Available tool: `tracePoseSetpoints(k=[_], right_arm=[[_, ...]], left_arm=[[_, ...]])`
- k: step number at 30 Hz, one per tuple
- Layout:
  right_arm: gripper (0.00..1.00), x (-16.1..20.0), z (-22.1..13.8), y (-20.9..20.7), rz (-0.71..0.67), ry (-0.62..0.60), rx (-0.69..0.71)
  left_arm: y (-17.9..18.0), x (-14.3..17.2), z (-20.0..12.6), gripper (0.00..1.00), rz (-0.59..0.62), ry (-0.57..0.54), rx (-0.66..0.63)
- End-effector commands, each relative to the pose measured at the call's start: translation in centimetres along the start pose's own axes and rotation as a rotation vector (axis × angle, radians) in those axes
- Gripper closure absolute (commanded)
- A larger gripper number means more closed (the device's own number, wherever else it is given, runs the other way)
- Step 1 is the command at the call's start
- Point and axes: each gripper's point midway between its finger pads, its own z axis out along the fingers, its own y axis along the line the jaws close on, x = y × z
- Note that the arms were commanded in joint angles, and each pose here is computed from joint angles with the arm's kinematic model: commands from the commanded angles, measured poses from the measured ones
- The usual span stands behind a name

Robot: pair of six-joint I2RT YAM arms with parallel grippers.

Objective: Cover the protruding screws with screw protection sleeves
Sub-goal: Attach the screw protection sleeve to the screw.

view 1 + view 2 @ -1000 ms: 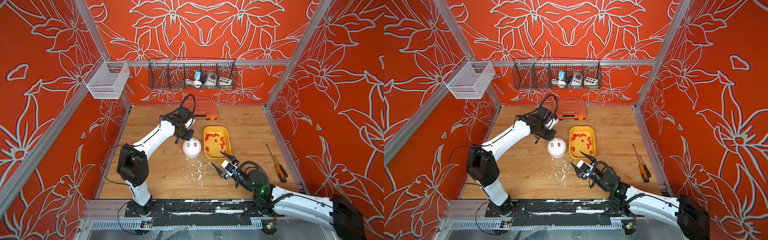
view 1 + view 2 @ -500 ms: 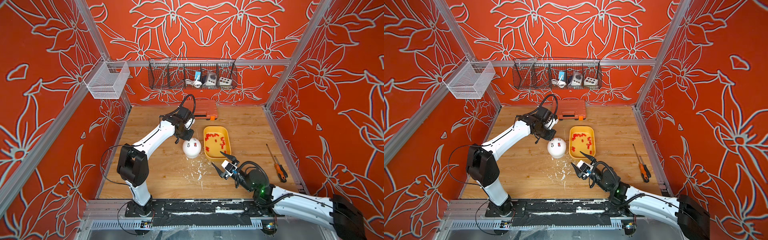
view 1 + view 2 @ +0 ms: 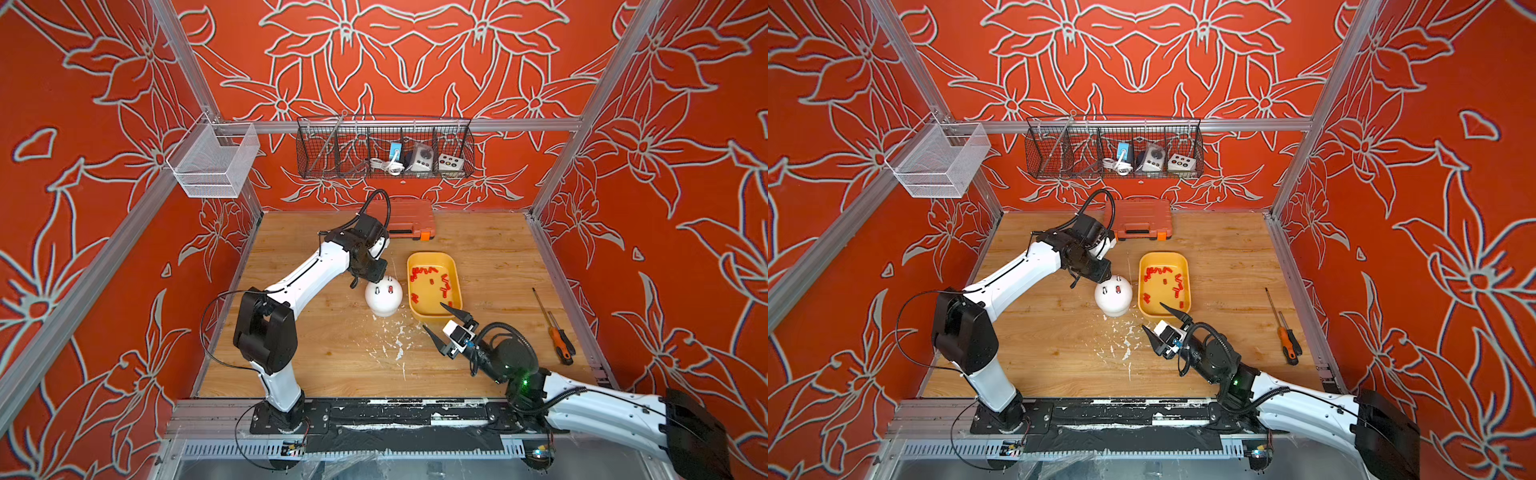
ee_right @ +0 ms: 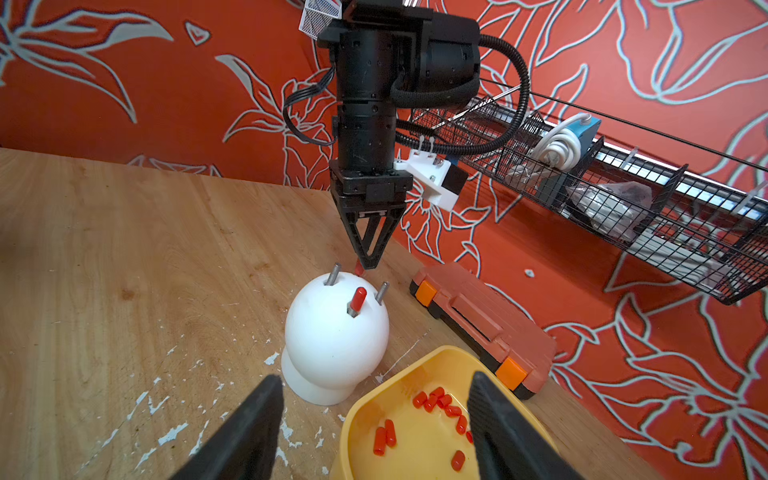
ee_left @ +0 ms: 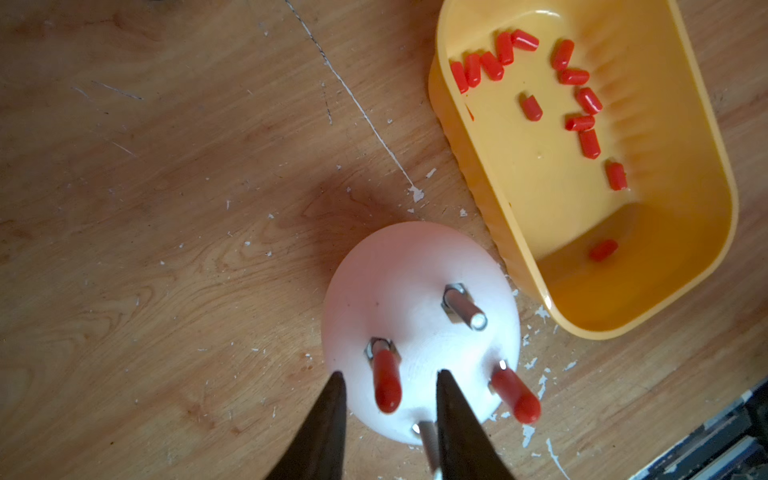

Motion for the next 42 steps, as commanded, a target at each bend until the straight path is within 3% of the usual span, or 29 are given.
tracePoseSetpoints(k=[1, 6, 30, 42], right_arm=[[0.28, -0.5, -0.1, -0.1, 0.004, -0.025, -0.002], [0.28, -0.6, -0.1, -0.1, 0.005, -0.026, -0.003], [0.28, -0.6, -0.1, 0.0, 0.004, -0.027, -0.006], [0.28, -0.5, -0.1, -0.4, 0.002, -0.019, 0.014]], left_arm=[[0.1, -1.6, -2.8, 0.62, -0.008, -0.12, -0.006], [1.7, -2.2, -3.4, 0.62, -0.087, -0.209, 0.004], [3.1, 0.4, 1.8, 0.7, -0.079, -0.096, -0.008], [3.6, -0.4, -0.7, 0.7, -0.098, -0.165, -0.057]])
